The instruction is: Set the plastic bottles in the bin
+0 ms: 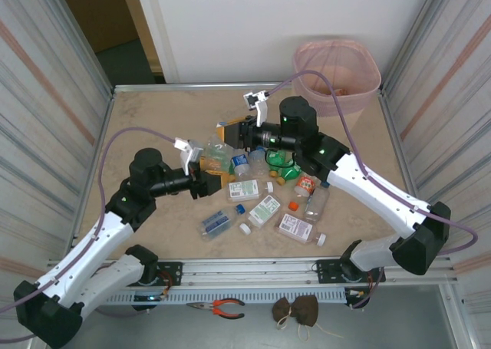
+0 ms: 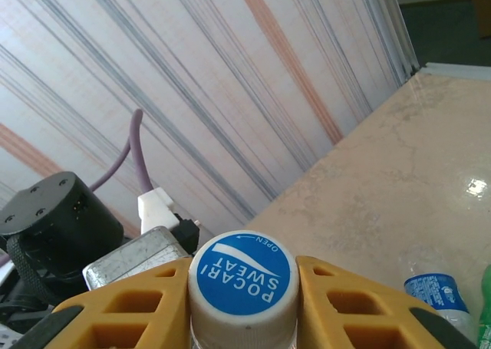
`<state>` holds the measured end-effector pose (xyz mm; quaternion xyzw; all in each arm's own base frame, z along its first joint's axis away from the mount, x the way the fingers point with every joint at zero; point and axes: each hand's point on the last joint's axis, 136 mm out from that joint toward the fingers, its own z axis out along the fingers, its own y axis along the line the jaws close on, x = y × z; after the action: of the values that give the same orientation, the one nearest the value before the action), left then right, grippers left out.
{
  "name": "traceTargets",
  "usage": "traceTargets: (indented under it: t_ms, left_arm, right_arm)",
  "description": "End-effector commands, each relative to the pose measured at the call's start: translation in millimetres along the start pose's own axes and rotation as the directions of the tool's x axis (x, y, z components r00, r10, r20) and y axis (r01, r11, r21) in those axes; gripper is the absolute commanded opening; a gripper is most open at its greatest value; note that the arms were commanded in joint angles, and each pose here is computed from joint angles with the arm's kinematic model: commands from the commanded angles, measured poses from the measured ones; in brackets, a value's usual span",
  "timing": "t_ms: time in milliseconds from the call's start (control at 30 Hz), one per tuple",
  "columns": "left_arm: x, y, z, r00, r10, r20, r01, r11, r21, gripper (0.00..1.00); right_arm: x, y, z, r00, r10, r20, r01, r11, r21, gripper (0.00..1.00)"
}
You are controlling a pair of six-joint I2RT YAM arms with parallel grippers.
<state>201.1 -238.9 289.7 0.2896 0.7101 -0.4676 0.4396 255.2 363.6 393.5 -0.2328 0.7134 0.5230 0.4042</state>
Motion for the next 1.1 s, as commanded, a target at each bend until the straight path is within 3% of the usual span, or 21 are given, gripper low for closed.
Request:
traceTargets:
  t_ms: [0, 233, 333, 767, 1067]
  left_arm:
    - [-16.6, -3.8, -4.5, 0.998, 0.039, 0.04, -0.038, 0.999, -0.015, 0.65]
    - [-20.1, -4.8, -10.9, 0.998, 0.051, 0.048, -0.049, 0.998, -0.043, 0.82]
    - [-20.0, -5.6, -14.8, 0.997, 0.056, 0.051, -0.053, 0.997, -0.054, 0.86]
    - [-18.2, -4.9, -19.9, 0.997, 0.054, 0.054, -0.049, 0.996, -0.078, 0.87]
    - [-17.5, -0.6, -17.9, 0.997, 0.037, 0.073, -0.031, 0.996, -0.085, 0.87]
  right_arm:
    - [-9.6, 11.8, -0.5, 0.999, -0.02, 0.025, 0.021, 0.999, -0.032, 0.3]
    - [-23.4, -2.0, -14.9, 0.996, -0.064, 0.063, 0.06, 0.997, 0.057, 0.3]
    - [-34.4, -19.0, -28.4, 0.993, -0.069, 0.095, 0.056, 0.99, 0.129, 0.3]
    - [-130.6, -104.7, -137.8, 0.929, -0.185, 0.32, 0.008, 0.876, 0.482, 0.27]
    - [-200.0, -166.7, -198.3, 0.887, -0.325, 0.329, 0.025, 0.744, 0.668, 0.27]
